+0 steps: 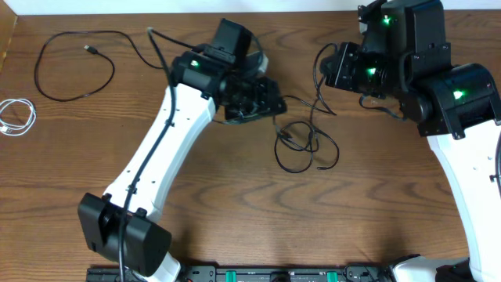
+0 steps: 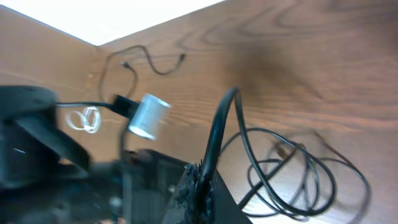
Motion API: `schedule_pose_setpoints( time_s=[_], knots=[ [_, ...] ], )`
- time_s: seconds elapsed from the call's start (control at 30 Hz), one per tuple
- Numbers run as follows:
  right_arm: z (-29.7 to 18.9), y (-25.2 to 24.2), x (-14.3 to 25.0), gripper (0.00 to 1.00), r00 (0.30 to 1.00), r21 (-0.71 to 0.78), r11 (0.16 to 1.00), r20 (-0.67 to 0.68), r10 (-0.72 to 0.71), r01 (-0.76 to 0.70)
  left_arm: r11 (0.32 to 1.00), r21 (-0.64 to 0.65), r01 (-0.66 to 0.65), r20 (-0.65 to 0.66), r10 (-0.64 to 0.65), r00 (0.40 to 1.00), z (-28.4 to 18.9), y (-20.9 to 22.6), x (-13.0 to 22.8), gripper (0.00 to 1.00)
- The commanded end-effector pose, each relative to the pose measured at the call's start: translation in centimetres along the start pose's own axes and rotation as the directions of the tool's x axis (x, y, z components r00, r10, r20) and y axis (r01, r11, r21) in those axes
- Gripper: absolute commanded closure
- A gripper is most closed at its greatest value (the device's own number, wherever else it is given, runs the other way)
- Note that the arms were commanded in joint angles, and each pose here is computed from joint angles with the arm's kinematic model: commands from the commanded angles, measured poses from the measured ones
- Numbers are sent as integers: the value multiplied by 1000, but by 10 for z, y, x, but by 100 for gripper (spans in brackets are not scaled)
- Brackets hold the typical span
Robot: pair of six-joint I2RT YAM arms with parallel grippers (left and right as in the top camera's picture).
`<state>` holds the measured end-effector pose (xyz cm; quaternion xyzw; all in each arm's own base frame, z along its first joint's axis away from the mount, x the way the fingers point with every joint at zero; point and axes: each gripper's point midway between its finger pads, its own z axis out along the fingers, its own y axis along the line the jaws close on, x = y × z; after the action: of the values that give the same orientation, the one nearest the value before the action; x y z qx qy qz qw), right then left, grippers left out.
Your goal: Untangle cables
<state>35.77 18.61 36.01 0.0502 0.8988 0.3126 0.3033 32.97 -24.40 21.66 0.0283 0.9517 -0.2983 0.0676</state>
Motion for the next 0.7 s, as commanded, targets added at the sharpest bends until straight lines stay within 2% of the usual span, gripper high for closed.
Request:
schedule_pose_setpoints(
  time_s=[0.0, 0.33, 0.47, 0.67],
  knots=[
    [-1, 18, 3, 98, 1000, -93, 996, -26, 6, -8, 998, -10, -62, 1, 62, 998, 1, -2, 3, 39],
    [-17, 23, -10, 98, 999, -193, 980, -25, 42, -46, 999, -41, -29, -56, 27, 998, 25, 13, 1, 40],
    [-26, 13, -20, 98, 998, -182, 982, 9, 61, -59, 998, -65, -17, -74, 13, 997, 35, 21, 0, 50],
    [-38, 7, -27, 98, 996, -190, 979, 32, 79, -72, 993, -117, -4, -90, -6, 996, 47, 35, -1, 50]
  ],
)
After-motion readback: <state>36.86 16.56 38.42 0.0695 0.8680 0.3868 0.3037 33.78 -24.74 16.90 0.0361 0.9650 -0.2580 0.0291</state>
